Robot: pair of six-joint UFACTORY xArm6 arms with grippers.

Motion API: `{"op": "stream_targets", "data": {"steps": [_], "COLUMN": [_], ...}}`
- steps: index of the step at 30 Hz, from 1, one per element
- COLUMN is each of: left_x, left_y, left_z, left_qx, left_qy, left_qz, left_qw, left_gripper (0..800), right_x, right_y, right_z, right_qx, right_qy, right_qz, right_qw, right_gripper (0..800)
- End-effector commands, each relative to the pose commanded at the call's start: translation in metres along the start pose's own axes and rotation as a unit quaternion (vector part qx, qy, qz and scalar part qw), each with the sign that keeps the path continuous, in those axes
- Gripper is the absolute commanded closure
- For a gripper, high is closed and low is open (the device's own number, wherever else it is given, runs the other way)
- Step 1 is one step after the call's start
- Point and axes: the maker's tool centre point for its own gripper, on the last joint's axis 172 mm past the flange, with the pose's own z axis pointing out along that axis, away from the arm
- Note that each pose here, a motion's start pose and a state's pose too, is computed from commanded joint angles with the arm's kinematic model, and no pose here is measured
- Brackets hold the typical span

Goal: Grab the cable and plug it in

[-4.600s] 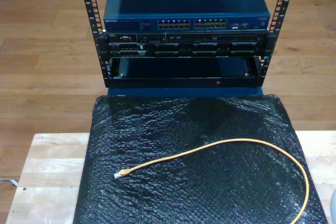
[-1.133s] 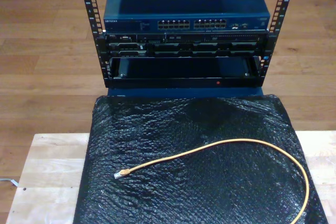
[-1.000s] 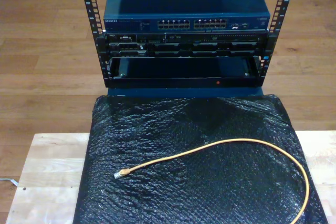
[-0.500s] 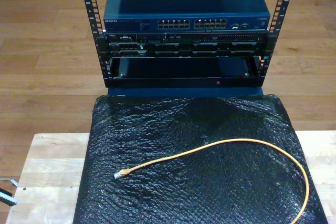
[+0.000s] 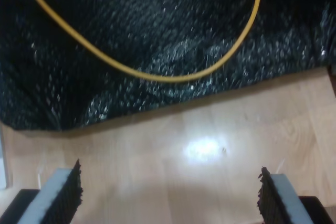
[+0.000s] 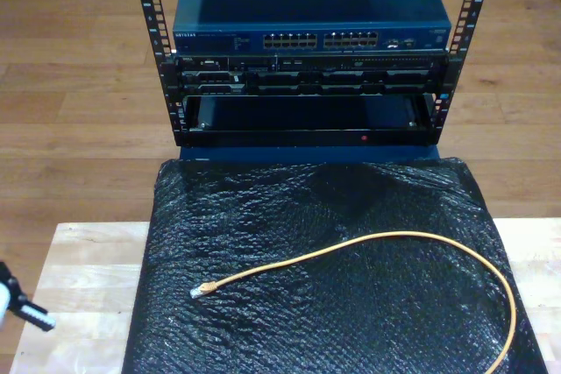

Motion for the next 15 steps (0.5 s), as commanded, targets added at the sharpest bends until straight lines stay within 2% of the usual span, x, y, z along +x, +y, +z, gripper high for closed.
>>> {"op": "stream_targets", "data": {"steps": [7, 15], "left_x": [0.000, -0.001], "left_y": [-0.001, 0.000], "left_z": [0.002, 0.004], "left_qx": [-0.001, -0.001], "left_qy": [0.004, 0.005], "left_qz": [-0.002, -0.003], "left_qw": [1.0000, 1.0000], "left_gripper": [0, 0], "right_x": [0.036, 0.087], "right_y": [0.010, 0.018], "right_z": [0.014, 0.026], "right_qx": [0.010, 0.032], "right_qy": [0.019, 0.009], "right_qz": [-0.016, -0.042], "right_qw": [1.000, 0.999], "right_gripper": [3, 3]}}
